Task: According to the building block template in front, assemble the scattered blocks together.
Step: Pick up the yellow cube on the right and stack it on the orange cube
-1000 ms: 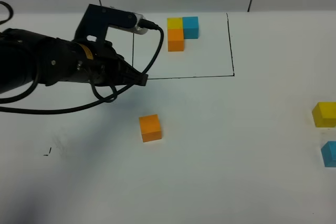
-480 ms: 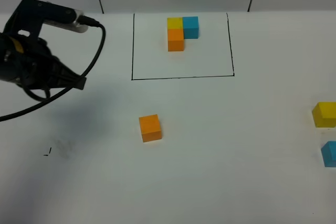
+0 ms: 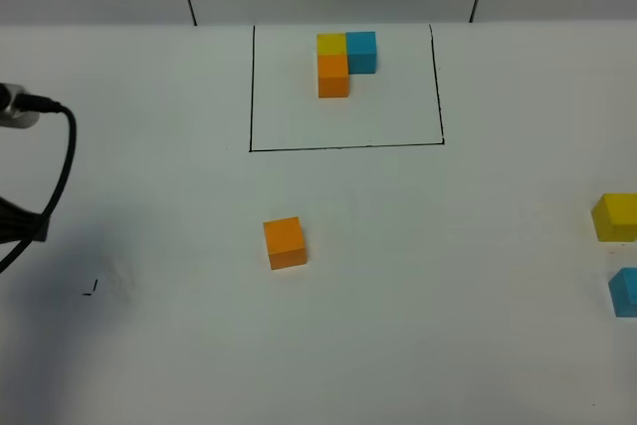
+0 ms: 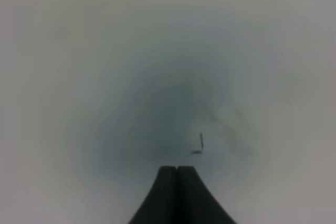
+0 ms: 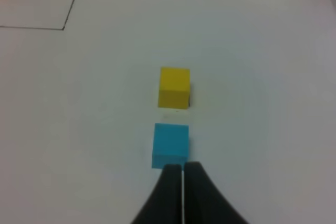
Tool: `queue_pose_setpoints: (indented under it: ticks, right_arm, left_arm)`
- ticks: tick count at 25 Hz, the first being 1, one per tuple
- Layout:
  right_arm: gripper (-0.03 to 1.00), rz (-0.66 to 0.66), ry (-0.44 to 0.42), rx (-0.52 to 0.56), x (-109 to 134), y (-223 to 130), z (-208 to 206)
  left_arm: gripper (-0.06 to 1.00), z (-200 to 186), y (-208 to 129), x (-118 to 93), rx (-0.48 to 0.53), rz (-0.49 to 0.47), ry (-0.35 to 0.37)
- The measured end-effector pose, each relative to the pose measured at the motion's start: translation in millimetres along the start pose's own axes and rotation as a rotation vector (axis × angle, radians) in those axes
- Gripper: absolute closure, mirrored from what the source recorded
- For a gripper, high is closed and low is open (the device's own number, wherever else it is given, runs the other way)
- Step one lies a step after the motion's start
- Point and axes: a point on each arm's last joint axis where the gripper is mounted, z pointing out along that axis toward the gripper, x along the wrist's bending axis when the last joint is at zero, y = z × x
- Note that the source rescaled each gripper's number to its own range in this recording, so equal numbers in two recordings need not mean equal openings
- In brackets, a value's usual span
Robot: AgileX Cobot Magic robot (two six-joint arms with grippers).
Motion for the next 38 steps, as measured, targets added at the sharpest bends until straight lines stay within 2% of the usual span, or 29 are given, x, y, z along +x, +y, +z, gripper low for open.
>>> queue_pose_setpoints:
  ticks: [5, 14, 22, 24, 30, 38]
  right_arm:
    - [0.96, 0.0, 0.0, 0.0, 0.0, 0.0, 0.0]
    - [0.96, 0.0, 0.0, 0.0, 0.0, 0.0, 0.0]
    - [0.96, 0.0, 0.0, 0.0, 0.0, 0.0, 0.0]
    - [0.96, 0.0, 0.0, 0.0, 0.0, 0.0, 0.0]
    - [0.96, 0.0, 0.0, 0.0, 0.0, 0.0, 0.0]
    - [0.96, 0.0, 0.0, 0.0, 0.0, 0.0, 0.0]
  left_arm:
    - [0.94, -21.8, -30.7, 8.2, 0.022, -0.068, 0.026]
    - [0.94, -44.5, -81.6, 5.5, -0.038, -0.146, 0.053]
    - [0.94, -66.5, -91.9, 2.5, -0.167, -0.153, 0.064]
    - [0.94, -70.9, -94.4, 1.0, -0.171, -0.158, 0.056]
    - [0.94, -77.9, -104.0, -2.1, -0.082, -0.188, 0.035]
    - [0.94, -86.3, -118.7, -5.7, -0.132, -0.213, 0.034]
